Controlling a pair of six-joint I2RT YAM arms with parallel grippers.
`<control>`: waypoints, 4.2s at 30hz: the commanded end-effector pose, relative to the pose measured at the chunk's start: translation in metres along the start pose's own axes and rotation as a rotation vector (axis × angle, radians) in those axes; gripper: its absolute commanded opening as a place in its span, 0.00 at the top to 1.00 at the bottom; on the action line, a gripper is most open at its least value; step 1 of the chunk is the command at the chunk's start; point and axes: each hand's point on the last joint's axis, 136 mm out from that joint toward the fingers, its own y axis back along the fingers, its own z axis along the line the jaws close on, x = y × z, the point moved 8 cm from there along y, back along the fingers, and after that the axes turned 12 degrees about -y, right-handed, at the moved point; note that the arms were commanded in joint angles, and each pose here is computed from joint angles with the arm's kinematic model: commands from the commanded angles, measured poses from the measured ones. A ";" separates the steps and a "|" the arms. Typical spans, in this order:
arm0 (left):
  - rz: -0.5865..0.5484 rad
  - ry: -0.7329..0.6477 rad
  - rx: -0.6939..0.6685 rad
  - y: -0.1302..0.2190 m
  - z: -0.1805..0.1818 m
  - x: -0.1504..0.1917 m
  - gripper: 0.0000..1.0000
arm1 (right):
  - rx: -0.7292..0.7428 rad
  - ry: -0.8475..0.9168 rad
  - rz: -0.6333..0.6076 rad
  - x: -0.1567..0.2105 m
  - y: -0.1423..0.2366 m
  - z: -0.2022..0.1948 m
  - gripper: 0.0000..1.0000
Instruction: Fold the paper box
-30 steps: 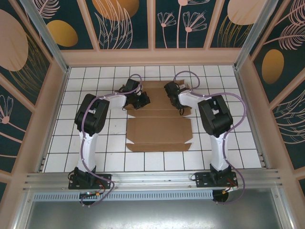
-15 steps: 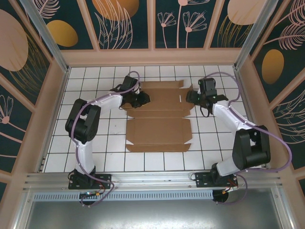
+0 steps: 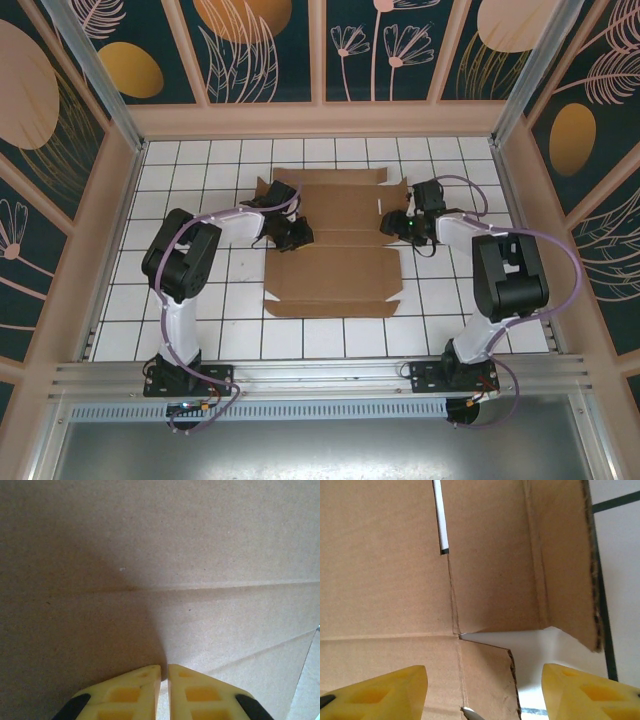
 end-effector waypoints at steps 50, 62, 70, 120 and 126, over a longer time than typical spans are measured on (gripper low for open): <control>-0.374 0.065 -0.203 0.085 -0.014 -0.160 0.33 | 0.367 0.327 -0.074 0.003 -0.081 0.119 0.06; -0.462 0.073 -0.264 0.089 -0.011 -0.183 0.31 | 0.401 0.340 0.025 0.013 -0.117 0.108 0.07; -0.488 0.090 -0.182 0.096 -0.012 -0.194 0.27 | 0.382 0.365 0.099 0.037 -0.104 0.082 0.11; -0.387 0.110 0.037 0.025 0.045 -0.226 0.28 | 0.363 0.288 0.224 0.062 -0.135 0.063 0.22; -0.384 0.090 0.094 0.024 0.030 -0.223 0.29 | 0.339 0.284 0.242 0.063 -0.138 0.067 0.23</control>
